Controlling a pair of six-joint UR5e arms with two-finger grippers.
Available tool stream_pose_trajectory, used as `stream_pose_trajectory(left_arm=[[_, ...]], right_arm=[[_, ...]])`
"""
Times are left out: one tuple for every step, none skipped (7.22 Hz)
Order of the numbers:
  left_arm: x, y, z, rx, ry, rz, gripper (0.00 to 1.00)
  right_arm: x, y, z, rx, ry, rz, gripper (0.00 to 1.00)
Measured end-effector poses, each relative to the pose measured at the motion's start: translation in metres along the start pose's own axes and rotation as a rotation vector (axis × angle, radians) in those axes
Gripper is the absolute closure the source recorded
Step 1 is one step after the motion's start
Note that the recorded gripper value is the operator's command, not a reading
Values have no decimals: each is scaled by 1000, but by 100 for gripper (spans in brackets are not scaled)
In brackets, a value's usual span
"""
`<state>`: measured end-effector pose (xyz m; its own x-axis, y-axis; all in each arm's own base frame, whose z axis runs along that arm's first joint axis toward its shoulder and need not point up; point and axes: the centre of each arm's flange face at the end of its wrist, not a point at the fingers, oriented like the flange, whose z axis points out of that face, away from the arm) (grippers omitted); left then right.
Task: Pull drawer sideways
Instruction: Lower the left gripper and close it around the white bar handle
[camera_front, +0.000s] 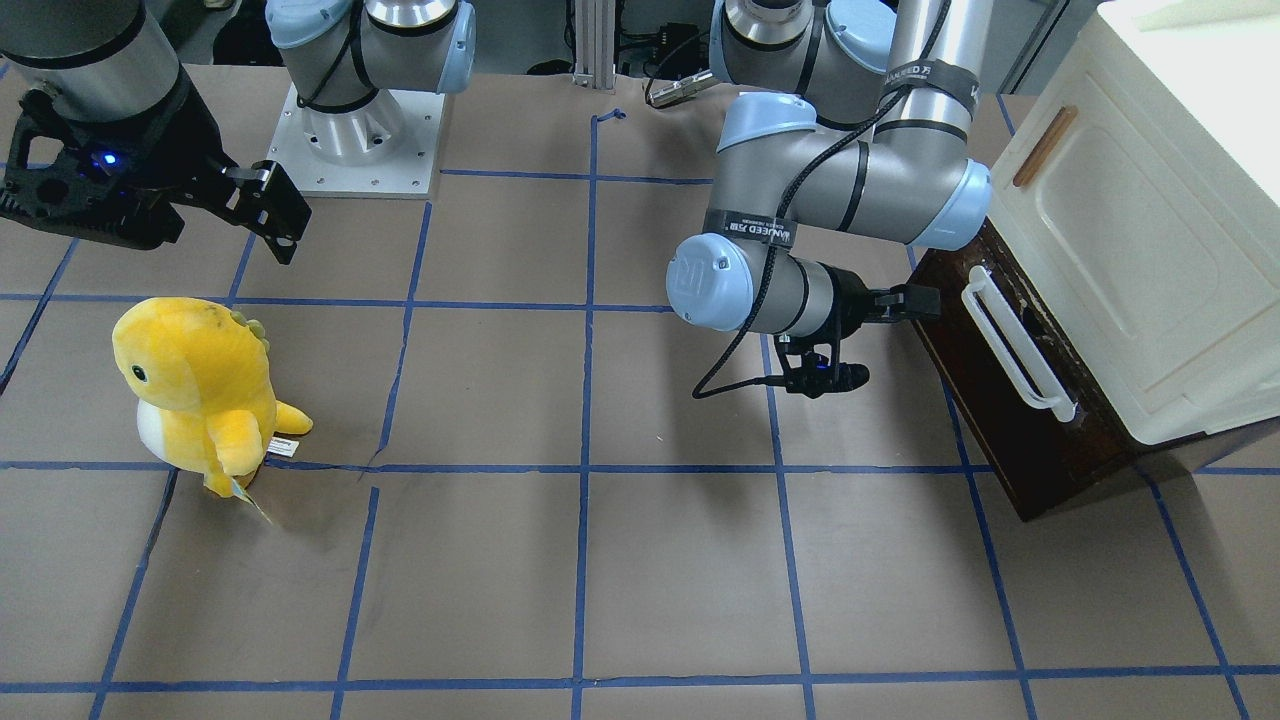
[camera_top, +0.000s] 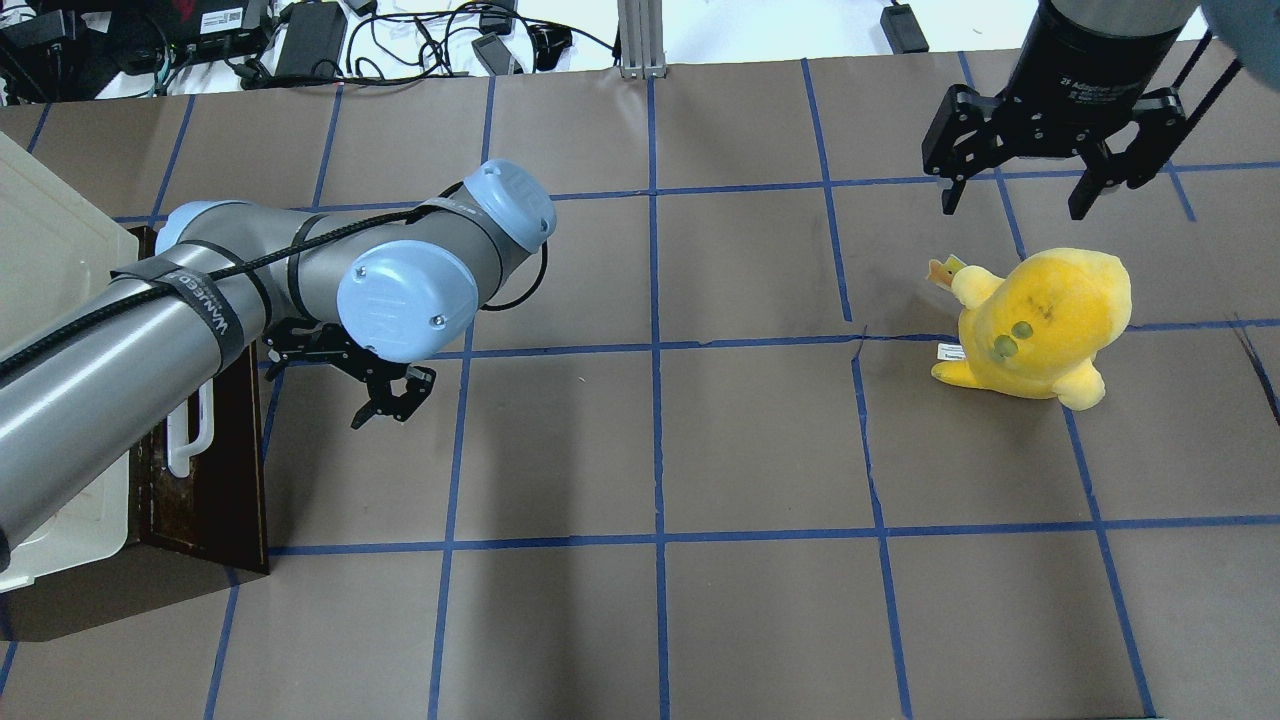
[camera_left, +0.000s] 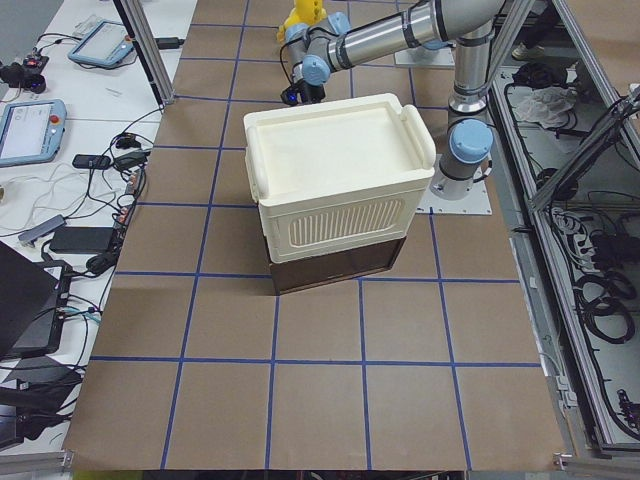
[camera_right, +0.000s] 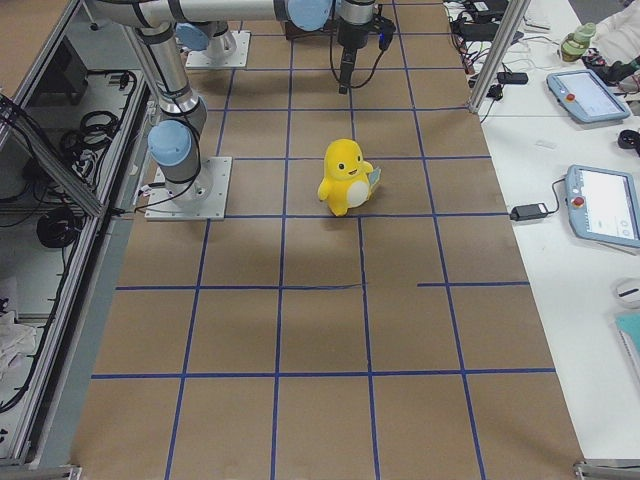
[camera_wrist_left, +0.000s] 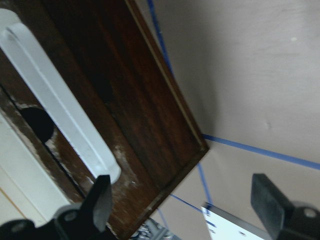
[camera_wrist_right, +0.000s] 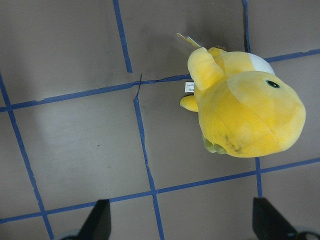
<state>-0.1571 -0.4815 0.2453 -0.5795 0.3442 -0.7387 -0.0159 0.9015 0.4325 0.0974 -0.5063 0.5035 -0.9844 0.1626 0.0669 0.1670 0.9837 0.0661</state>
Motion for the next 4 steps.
stream_pose_trajectory(left_arm=[[-5,-10,20,-39,-49,9,0],[-12,-17,42,-83,-78,11,1],[-18,-21,57,-111,-99,10,3],[-23,-23,67,-125,-120,3,12]], right_arm=[[0,0,0,0,0,0,0],[0,0,0,0,0,0,0],[0,0,0,0,0,0,0],[0,0,0,0,0,0,0]])
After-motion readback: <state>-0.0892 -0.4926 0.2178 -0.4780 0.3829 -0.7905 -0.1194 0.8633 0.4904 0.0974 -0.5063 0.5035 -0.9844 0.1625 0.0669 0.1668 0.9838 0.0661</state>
